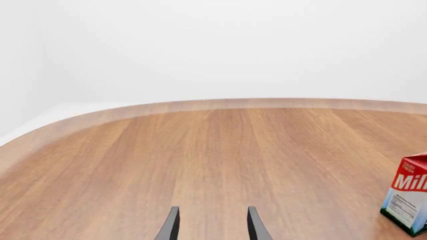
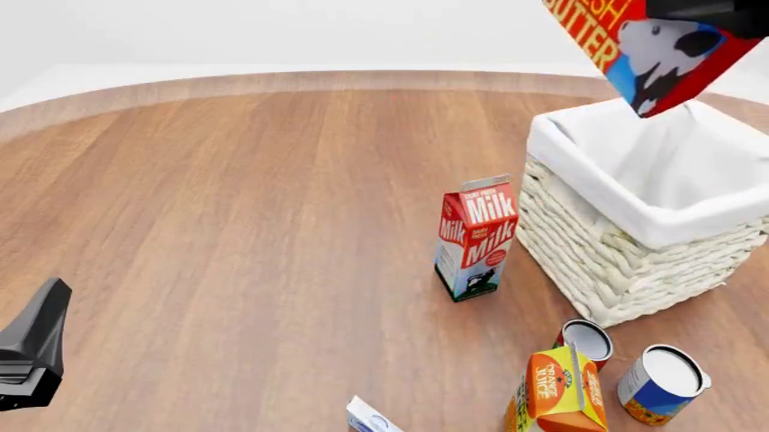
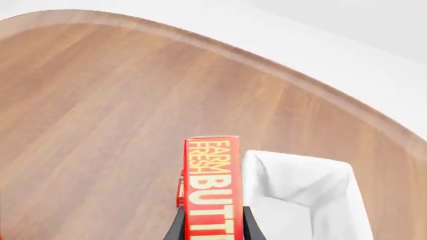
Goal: Pick up the cream cheese box and the butter, and put them in the basket.
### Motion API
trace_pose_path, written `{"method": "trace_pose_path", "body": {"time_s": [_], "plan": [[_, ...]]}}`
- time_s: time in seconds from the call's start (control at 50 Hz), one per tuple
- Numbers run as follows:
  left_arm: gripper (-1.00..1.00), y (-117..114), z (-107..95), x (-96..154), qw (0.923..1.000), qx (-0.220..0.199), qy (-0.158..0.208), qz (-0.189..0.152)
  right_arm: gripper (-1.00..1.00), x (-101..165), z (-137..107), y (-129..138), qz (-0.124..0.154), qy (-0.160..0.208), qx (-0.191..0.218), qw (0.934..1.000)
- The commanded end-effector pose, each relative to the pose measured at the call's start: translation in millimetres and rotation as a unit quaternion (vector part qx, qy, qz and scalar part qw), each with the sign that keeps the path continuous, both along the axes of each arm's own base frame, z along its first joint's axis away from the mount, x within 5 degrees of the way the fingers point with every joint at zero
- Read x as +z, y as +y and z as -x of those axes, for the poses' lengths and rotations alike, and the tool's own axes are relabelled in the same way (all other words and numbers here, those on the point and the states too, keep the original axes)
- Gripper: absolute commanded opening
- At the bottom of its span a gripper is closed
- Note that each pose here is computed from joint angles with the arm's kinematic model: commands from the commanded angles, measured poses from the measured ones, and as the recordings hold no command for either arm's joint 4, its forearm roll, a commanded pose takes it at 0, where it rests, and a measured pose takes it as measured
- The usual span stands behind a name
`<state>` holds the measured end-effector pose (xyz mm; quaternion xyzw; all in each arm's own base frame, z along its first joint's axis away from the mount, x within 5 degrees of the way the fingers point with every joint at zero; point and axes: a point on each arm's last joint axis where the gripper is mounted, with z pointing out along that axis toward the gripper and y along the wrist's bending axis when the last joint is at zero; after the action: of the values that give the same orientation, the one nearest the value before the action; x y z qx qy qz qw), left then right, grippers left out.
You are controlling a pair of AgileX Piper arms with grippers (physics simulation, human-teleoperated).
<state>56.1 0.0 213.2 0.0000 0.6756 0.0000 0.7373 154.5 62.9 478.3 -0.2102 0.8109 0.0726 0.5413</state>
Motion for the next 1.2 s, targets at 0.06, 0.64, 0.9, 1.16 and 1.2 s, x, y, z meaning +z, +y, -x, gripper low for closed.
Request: {"method": "trace_pose_path", "body": {"time_s": [0.06, 0.64, 0.9, 1.16, 1.2], "plan": [[1.00, 0.0, 0.0, 0.0, 1.0000, 0.000, 0.000, 0.000, -1.00, 10.4, -0.5, -18.7, -0.038, -0.012, -0.068, 0.9969], [1.00, 0.0, 0.0, 0.0, 1.0000, 0.000, 0.000, 0.000, -1.00, -14.6, -19.4, -34.8, -0.111, 0.078, -0.175, 0.9752], [1.00, 0.0, 0.0, 0.0, 1.0000, 0.000, 0.000, 0.000, -1.00, 8.9, -15.6, -41.4, -0.098, 0.096, -0.191, 0.9720], [1.00, 0.0, 0.0, 0.0, 1.0000, 0.000, 0.000, 0.000, -1.00, 20.9, -3.6, -50.7, -0.108, 0.085, -0.216, 0.9668], [1.00, 0.0, 0.0, 0.0, 1.0000, 0.000, 0.000, 0.000, -1.00, 22.8, -1.0, -50.5, -0.111, 0.084, -0.216, 0.9665]]}}
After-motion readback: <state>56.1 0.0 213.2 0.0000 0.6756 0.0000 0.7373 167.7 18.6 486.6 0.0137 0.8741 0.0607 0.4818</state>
